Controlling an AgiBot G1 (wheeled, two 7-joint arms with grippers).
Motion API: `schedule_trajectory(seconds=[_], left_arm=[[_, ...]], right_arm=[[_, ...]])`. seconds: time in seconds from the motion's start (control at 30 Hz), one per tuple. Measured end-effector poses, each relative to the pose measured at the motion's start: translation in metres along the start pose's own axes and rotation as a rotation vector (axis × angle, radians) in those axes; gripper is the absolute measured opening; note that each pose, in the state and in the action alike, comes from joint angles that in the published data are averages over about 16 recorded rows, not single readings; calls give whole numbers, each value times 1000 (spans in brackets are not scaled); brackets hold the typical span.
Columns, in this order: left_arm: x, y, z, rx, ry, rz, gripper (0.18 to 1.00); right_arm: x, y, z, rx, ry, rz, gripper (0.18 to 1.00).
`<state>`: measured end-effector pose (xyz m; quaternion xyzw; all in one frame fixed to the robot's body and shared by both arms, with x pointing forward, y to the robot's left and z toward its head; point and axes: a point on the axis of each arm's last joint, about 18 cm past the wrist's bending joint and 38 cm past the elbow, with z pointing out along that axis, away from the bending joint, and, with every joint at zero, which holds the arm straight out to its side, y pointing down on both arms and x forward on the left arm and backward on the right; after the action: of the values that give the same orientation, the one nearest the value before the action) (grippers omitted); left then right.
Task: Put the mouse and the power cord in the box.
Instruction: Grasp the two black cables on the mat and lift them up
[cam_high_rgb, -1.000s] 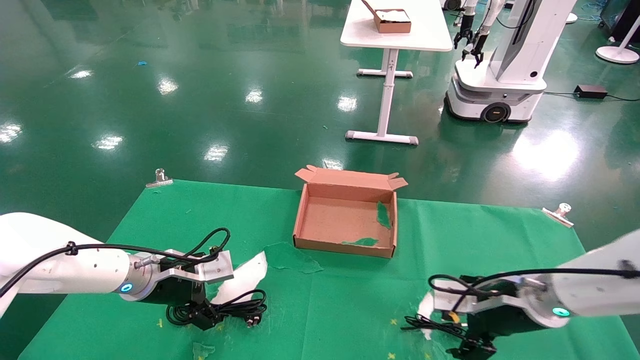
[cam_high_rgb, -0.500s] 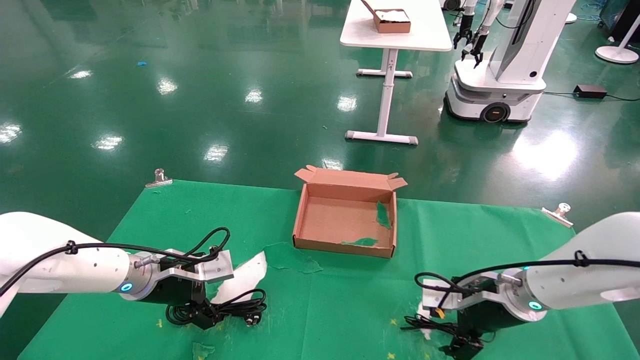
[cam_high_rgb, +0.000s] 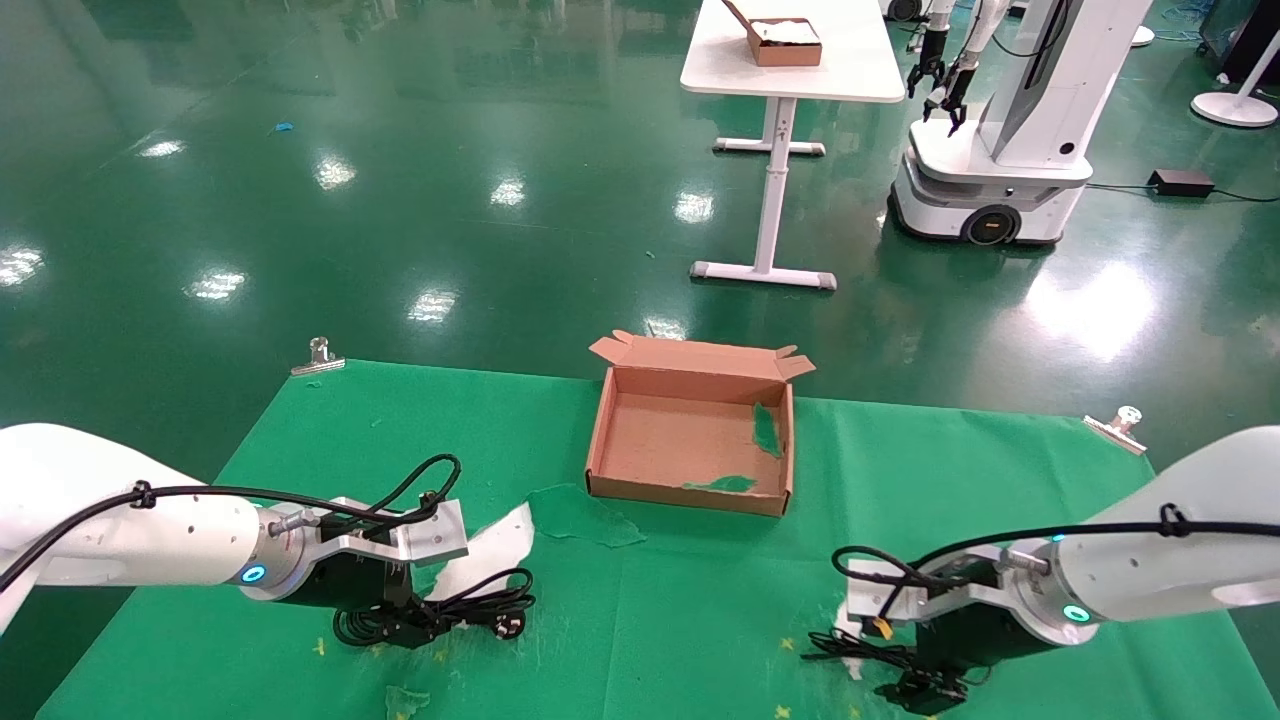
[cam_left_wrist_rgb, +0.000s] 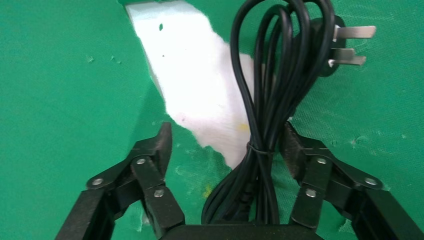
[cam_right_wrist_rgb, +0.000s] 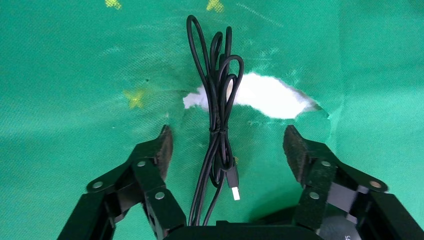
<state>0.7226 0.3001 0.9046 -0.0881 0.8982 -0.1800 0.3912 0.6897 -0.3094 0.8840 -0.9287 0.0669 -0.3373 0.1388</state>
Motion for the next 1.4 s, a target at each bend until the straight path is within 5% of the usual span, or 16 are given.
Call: schedule_trajectory(seconds=[0.57, 0.9, 1.1, 1.4], left_arm=[[0, 0, 0, 0, 1, 0, 457], [-6, -10, -9, 30, -4, 10, 307], [-19, -41, -22, 107, -37, 51, 274], [-38, -128, -24, 267, -163, 217, 266]], right_arm=[[-1, 0, -1, 3, 0, -1, 486], [4, -1, -6, 10, 14, -3, 303], [20, -4, -27, 29, 71, -7, 247], [55, -3, -90, 56, 224, -11, 223]])
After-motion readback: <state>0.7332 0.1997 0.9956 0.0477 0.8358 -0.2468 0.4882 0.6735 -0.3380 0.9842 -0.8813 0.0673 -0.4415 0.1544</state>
